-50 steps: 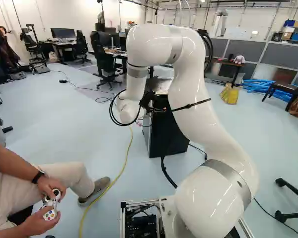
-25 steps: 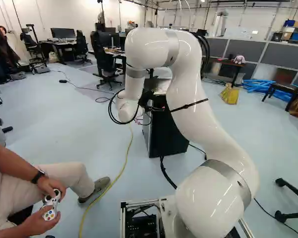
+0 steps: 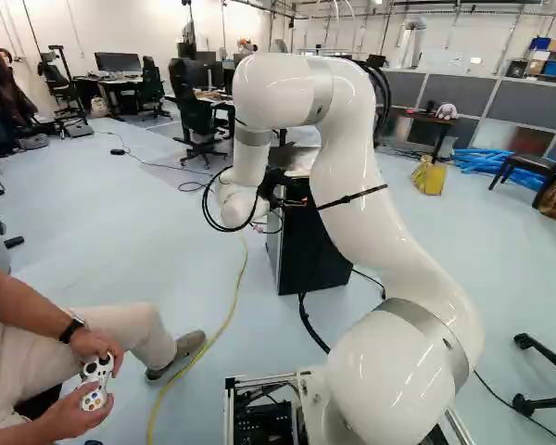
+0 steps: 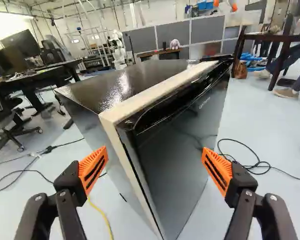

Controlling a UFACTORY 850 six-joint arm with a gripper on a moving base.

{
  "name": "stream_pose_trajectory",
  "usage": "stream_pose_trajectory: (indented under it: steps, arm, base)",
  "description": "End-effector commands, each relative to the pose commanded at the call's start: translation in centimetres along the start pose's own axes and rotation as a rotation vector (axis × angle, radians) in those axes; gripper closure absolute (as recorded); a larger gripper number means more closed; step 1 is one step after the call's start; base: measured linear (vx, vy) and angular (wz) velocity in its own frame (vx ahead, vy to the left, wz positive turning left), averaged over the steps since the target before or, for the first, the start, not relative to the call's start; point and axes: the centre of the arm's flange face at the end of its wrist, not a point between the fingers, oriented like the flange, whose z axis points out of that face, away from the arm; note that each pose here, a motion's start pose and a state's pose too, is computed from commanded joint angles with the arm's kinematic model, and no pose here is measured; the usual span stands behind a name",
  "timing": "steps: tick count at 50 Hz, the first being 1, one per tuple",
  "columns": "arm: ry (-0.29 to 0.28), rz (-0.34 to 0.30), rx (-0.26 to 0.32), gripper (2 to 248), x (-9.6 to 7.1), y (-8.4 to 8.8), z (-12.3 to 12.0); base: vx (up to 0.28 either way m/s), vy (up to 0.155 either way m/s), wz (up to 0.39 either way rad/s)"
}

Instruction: Grab a drink from the fridge

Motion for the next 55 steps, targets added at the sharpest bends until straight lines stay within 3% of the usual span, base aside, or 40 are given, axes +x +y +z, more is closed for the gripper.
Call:
stream_pose_trajectory:
  steps: [11, 55]
  arm:
    - [0.000, -0.029, 0.000, 3, 0.00, 0.00, 0.00]
    - [0.026, -0.027, -0.011, 3, 0.32, 0.08, 0.49]
  base:
    - [0.000, 0.000, 0.000]
    - [0.000, 0.000, 0.000]
